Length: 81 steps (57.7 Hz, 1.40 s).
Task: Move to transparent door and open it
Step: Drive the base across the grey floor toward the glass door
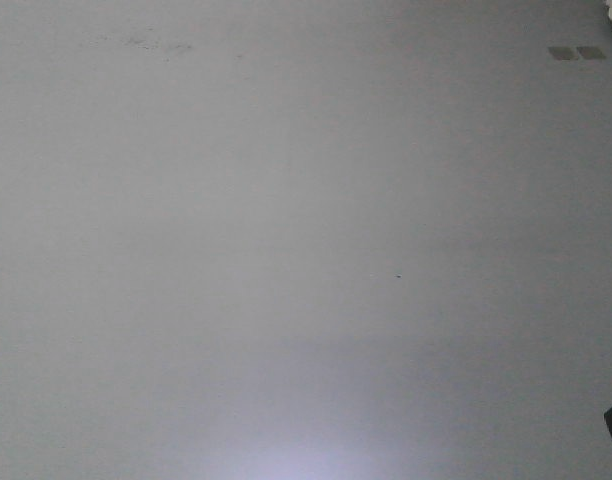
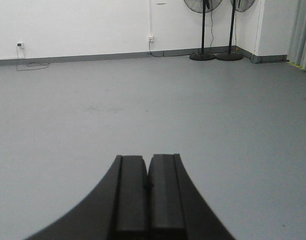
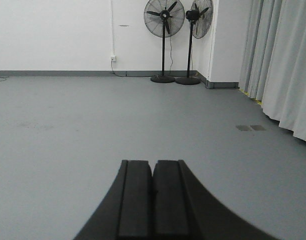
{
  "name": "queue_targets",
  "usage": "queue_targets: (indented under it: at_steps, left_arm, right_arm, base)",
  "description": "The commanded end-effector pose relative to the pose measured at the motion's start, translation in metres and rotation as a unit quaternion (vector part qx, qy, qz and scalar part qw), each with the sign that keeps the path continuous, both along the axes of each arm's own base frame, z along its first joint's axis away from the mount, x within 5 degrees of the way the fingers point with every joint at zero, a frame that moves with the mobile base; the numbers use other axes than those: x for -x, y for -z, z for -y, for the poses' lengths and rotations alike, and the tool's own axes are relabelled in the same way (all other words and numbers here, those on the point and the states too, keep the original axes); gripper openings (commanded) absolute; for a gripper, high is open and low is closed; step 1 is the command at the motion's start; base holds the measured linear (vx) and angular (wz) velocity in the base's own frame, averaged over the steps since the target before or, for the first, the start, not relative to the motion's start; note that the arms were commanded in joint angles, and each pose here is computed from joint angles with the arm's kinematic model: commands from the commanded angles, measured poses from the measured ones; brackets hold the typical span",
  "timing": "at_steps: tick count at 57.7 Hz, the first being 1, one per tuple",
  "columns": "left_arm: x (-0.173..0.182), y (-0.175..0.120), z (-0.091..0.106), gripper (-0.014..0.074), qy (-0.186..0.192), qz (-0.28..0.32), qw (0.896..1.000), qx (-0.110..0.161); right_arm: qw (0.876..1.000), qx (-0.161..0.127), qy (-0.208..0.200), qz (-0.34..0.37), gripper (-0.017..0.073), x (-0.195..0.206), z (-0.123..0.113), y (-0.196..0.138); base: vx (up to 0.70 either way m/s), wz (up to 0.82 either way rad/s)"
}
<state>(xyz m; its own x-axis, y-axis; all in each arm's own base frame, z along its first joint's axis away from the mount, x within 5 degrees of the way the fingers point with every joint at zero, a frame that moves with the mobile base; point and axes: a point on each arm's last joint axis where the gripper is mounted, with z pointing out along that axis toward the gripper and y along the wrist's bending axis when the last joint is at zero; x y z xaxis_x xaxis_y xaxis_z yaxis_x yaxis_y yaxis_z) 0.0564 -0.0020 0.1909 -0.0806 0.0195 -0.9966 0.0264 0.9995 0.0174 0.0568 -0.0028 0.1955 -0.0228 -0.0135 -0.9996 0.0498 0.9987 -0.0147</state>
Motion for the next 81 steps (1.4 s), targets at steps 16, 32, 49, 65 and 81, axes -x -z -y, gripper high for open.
queue_targets:
  at_steps: [16,32,49,65,81]
  left_arm:
    - [-0.0003,0.0003,-0.0006,0.0000,-0.003,0.033,0.999,0.006]
    - [-0.0003,0.0003,-0.0006,0.0001,-0.003,0.033,0.999,0.006]
    - [-0.0003,0.0003,-0.0006,0.0001,-0.003,0.033,0.999,0.006]
    - [-0.0003,0.0003,-0.0006,0.0001,-0.003,0.033,0.999,0.006]
    - [-0.0003,0.0003,-0.0006,0.0001,-0.003,0.033,0.999,0.006]
  right_arm:
    - [0.999,0.008,0.004,0.039,0.0000,0.0006,0.0005,-0.0033]
    - [0.999,0.008,0.004,0.039,0.0000,0.0006,0.0005,-0.0033]
    - [0.999,0.008,0.004,0.039,0.0000,0.0006,0.0005,-0.0033]
    - [0.999,0.008,0.004,0.039,0.0000,0.0006,0.0005,-0.0033]
    - [0.999,0.008,0.004,0.039,0.0000,0.0006,0.0005,-0.0033]
  base:
    - [0.00,0.00]
    - [0.00,0.02]
    - [0.02,0.03]
    - [0.10,0.07]
    - [0.25,0.10]
